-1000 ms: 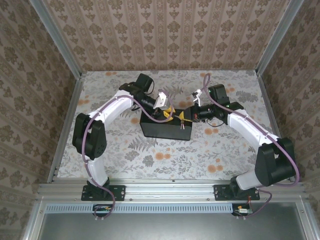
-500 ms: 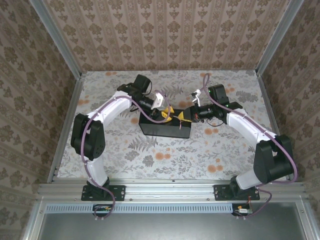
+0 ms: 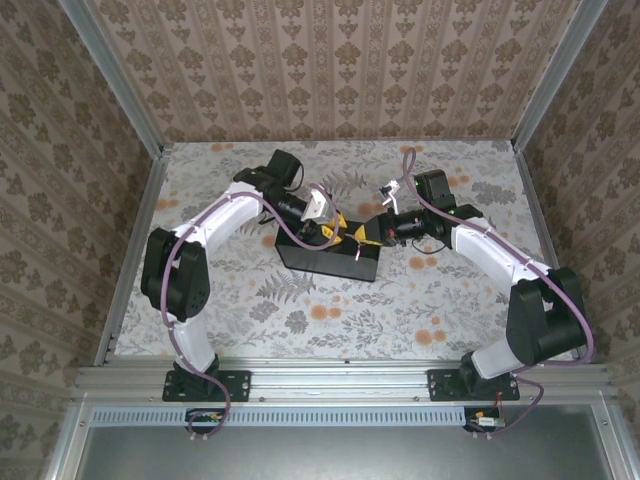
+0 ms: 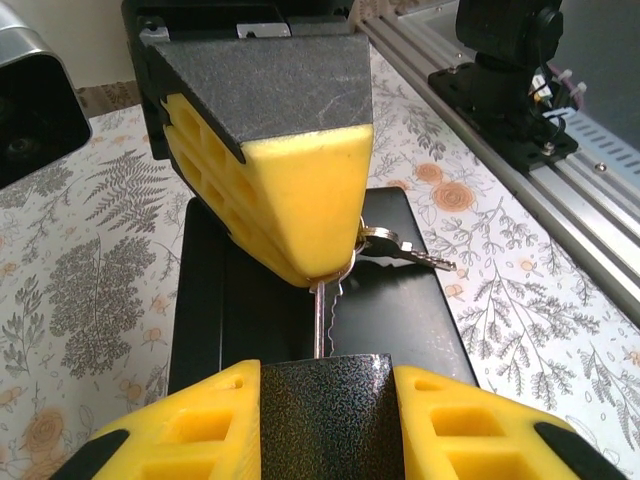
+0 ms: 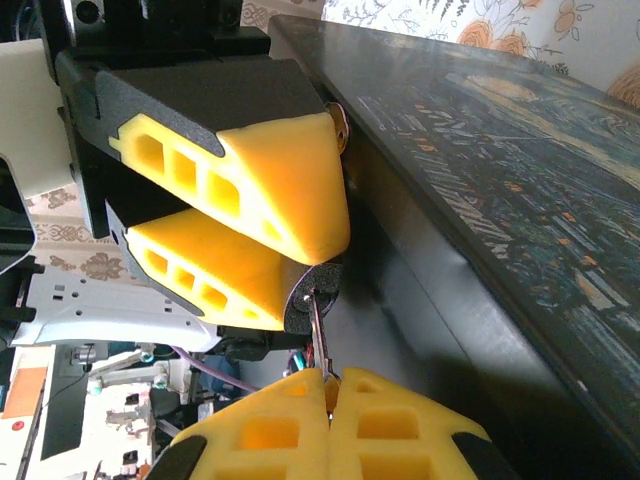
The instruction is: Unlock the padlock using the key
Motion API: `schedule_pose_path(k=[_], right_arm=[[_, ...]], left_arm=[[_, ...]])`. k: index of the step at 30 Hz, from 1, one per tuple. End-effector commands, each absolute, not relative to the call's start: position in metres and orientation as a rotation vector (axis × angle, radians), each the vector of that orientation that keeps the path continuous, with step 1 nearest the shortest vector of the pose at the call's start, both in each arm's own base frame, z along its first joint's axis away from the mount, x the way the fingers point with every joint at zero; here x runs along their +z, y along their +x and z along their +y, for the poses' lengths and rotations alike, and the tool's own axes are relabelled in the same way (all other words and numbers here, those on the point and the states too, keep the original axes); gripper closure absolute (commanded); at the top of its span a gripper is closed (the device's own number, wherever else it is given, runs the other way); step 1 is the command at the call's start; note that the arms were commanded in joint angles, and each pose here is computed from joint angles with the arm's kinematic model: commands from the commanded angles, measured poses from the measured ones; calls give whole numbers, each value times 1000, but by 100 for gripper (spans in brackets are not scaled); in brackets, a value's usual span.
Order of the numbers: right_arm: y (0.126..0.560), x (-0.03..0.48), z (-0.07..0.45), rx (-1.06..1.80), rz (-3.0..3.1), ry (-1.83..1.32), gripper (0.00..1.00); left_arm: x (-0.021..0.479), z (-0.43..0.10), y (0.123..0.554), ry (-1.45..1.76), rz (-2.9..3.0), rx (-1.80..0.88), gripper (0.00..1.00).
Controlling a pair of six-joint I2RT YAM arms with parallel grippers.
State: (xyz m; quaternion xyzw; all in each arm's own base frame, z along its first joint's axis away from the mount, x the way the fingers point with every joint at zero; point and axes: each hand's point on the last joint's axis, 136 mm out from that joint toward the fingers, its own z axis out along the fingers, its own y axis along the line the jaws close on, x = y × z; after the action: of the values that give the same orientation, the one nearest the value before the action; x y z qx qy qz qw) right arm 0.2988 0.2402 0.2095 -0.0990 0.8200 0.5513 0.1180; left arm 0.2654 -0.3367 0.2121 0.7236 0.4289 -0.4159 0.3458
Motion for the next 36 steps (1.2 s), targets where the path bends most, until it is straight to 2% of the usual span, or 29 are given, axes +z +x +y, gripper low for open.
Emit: schedule_pose_path(k=[1,5,11,21,36], right_arm=[[285,245,261,1736,2286,-461,100],[282,249,267,1734,2301,-468,100],[289,229,260,1644,2364,-458,100],[294,241,266,1490,2296,-597,100],[274,258,278,1542,2216,-674,100]], left_arm=[[233,-349,257,1904,945,-972,88],[234,-351,255,1906,934,-939,89],[242,-348,248,1889,911,-992,90],[259,-344,243,1834,894,-1081,90],[278,-337,248,1734,871,-1218,92]])
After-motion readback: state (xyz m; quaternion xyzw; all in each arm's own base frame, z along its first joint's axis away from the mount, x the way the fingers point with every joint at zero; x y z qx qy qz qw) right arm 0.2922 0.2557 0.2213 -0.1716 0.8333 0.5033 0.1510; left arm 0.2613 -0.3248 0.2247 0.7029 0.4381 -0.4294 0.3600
